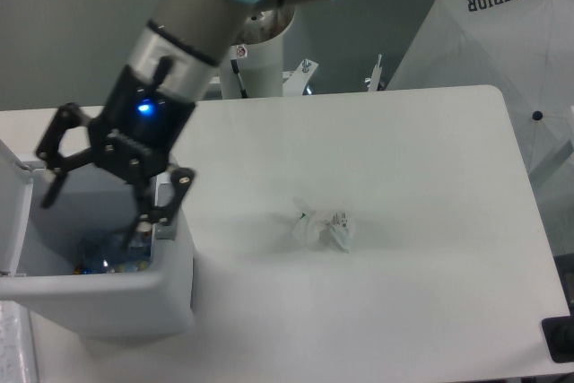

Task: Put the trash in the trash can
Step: 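Move the open gripper over the crumpled white tissue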

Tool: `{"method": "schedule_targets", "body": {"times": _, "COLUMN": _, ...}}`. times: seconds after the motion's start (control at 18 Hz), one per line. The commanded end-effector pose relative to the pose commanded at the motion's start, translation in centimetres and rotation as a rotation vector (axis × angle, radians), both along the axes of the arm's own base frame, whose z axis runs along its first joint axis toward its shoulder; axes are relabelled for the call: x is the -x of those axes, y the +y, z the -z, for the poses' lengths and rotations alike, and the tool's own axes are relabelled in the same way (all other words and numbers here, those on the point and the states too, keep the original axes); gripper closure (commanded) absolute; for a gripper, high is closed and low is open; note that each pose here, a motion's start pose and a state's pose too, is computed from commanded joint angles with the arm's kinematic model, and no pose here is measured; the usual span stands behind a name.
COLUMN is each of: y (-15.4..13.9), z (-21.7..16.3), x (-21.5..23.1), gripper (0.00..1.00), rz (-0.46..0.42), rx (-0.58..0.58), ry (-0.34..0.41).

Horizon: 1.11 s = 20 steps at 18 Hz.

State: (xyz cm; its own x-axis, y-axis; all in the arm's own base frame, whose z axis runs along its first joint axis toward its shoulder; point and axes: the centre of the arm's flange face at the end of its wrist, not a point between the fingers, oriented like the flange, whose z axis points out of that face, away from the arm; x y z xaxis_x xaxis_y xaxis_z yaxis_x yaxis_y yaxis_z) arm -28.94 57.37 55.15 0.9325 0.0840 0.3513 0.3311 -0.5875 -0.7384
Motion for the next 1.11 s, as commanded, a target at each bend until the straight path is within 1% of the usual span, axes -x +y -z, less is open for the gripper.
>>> {"method": "schedule_targets", "body": {"times": 0.06, "y": -0.2, "z": 0.2, "x": 0.6, "gripper": 0.08, "rz": -0.013, "rx": 0.005, "ry": -0.001}}
{"method": "schedule_targets", "body": {"times": 0.17, "y": -1.7, "z": 0.6, "x": 3.4, "gripper": 0.08, "rz": -0.063, "rx": 0.012, "ry": -0.007}}
{"method": "schedule_targets", "body": {"times": 0.33, "y": -3.0, "z": 1.4, "x": 5.7, "gripper": 0.08, "rz": -0.098, "rx": 0.021, "ry": -0.008}}
{"method": "schedule_targets", "body": {"times": 0.44, "y": -3.0, "z": 2.6, "x": 6.0, "gripper": 0.08, "rz": -0.090, "rx": 0.044, "ry": 0.016}}
{"method": "schedule_targets", "body": {"times": 0.61, "y": -3.5, "z": 5.7, "x": 6.8, "gripper": 0.08, "rz": -0.101, "rx": 0.133, "ry": 0.088}}
{"method": "schedule_targets", "body": {"times": 0.67, "y": -3.8, "z": 6.7, "x": 7.0, "gripper": 0.08, "rz": -0.090, "rx": 0.156, "ry": 0.111}}
{"method": "schedule_targets", "body": {"times": 0.94, "y": -5.7, "z": 10.5, "x": 8.1, "gripper": 0.08, "rz": -0.062, "rx": 0.207, "ry": 0.125}}
{"method": "schedule_targets", "body": {"times": 1.11, "y": -7.5, "z": 12.7, "x": 9.3, "gripper": 0.08, "rz": -0.021, "rx": 0.230, "ry": 0.167}}
